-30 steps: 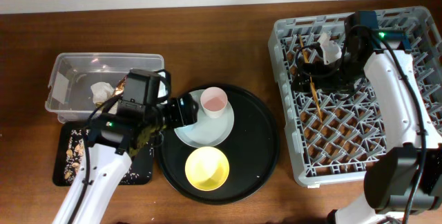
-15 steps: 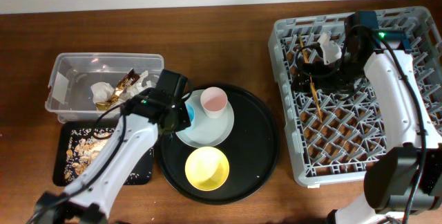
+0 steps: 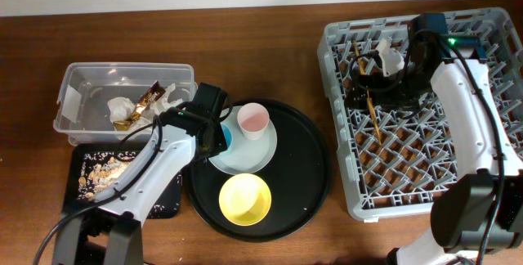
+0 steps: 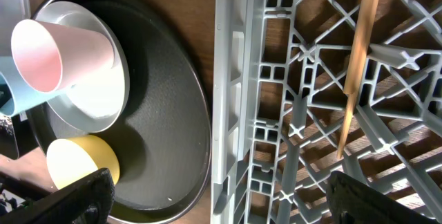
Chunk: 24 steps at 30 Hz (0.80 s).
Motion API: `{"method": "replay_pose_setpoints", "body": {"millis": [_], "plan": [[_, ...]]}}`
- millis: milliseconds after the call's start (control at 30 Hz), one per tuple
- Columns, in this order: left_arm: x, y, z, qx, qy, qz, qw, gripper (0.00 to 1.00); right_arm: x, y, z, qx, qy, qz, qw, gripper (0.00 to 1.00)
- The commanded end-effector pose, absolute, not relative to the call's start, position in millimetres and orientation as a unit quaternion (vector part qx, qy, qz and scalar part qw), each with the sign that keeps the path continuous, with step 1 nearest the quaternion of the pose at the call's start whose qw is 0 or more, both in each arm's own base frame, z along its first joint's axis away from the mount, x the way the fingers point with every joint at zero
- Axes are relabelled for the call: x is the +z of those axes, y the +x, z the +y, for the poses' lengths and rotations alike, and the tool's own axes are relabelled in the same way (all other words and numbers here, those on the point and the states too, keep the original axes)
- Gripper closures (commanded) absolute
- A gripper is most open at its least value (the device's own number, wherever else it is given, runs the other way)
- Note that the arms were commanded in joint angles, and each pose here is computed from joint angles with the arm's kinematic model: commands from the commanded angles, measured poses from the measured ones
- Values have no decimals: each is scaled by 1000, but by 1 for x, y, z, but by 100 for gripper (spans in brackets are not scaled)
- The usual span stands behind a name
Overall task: Sort waste into correct bins and load items into the dishwasher rack
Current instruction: 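Grasp the blue cup with the left gripper and lift it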
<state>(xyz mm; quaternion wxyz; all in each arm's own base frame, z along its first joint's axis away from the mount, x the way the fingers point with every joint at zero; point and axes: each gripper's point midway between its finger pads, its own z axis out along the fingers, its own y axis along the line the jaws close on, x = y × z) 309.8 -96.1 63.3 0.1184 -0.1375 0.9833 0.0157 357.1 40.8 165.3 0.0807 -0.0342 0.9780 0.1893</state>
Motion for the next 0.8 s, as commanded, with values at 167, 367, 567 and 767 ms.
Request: {"method": "replay_pose_setpoints", "body": {"millis": [167, 367, 567, 767], "plan": [[67, 313, -91, 32, -140, 981, 127, 99, 170, 364, 42, 195, -37, 975, 96, 1], [134, 325, -96, 2, -138, 974, 178, 99, 171, 355, 47, 209, -33, 974, 77, 1], [235, 321, -131, -127, -54, 959, 249, 100, 185, 348, 72, 291, -33, 954, 69, 1], [306, 295, -146, -254, 28, 919, 301, 100, 257, 335, 133, 531, -138, 825, 132, 1]]}}
